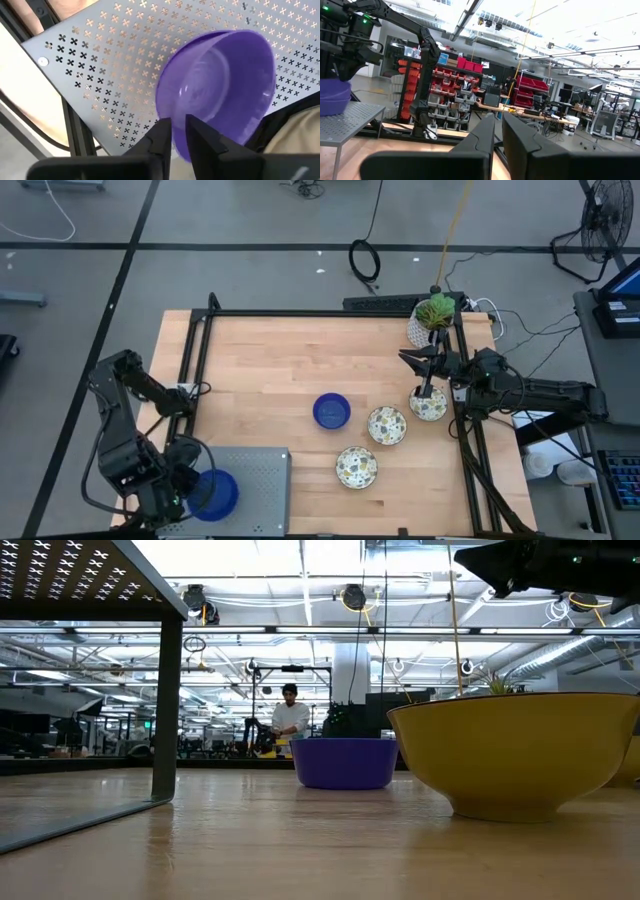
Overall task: Pick & Place Mini bowls
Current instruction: Stack the right blue bowl on top of the other blue bowl on the shelf, then stack the blue bowl on top of the other blue bowls on the shelf
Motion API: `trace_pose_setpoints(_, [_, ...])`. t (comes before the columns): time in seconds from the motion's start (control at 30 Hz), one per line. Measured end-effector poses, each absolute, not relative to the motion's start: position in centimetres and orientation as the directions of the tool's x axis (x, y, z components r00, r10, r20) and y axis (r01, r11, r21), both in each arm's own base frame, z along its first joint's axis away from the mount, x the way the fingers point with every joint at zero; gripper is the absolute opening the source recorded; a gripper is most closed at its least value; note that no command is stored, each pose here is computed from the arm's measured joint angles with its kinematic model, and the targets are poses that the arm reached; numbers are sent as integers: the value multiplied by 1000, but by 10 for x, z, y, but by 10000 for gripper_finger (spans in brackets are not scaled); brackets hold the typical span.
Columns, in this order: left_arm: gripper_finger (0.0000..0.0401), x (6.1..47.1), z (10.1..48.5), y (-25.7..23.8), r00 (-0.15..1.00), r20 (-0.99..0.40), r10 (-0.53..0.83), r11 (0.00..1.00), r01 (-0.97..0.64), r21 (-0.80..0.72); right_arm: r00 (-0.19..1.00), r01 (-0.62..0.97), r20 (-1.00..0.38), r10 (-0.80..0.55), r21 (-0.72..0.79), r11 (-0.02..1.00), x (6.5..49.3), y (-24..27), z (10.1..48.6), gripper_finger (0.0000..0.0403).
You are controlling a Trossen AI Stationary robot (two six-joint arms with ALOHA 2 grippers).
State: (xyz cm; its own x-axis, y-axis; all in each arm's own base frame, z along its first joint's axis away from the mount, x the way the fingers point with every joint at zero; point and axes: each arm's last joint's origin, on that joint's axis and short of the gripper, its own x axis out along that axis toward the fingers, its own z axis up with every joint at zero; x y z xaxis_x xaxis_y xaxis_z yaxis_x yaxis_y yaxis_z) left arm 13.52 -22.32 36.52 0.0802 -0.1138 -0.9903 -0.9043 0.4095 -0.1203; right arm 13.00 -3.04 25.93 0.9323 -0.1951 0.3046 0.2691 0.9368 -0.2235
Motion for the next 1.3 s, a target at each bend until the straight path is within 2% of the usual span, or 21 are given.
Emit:
trace_pose_setpoints(0.43, [16, 136, 365, -223, 108, -989, -97, 439, -888, -140, 932, 268, 305, -195, -218, 939, 130, -30, 259, 22])
trace_pose_setpoints(0.6, [4, 139, 371, -214, 272, -962, -19, 485, -839, -246, 932, 268, 305, -196, -217, 939, 130, -30, 259, 22])
trace_pose_setpoints(0.77, [23, 149, 384, -191, 473, -875, 104, 440, -811, -386, 932, 267, 304, -195, -217, 939, 130, -30, 259, 22])
trace_pose_setpoints(0.87, [33, 160, 389, -179, 623, -732, 276, 554, -726, -409, 936, 265, 292, -196, -218, 939, 130, -31, 258, 22])
trace_pose_setpoints(0.93, [36, 168, 393, -173, 707, -578, 407, 659, -666, -351, 940, 262, 280, -197, -218, 940, 131, -31, 257, 22])
trace_pose_setpoints(1.03, [35, 180, 397, -164, 741, -416, 527, 696, -657, -290, 947, 256, 252, -199, -219, 942, 134, -31, 254, 22])
trace_pose_setpoints(1.2, [24, 204, 399, -143, 693, -387, 608, 748, -664, -12, 956, 256, 202, -213, -217, 942, 136, -32, 249, 22])
trace_pose_setpoints(1.3, [7, 220, 402, -134, 686, -392, 613, 784, -587, 200, 947, 305, 163, -277, -182, 935, 137, -34, 245, 22])
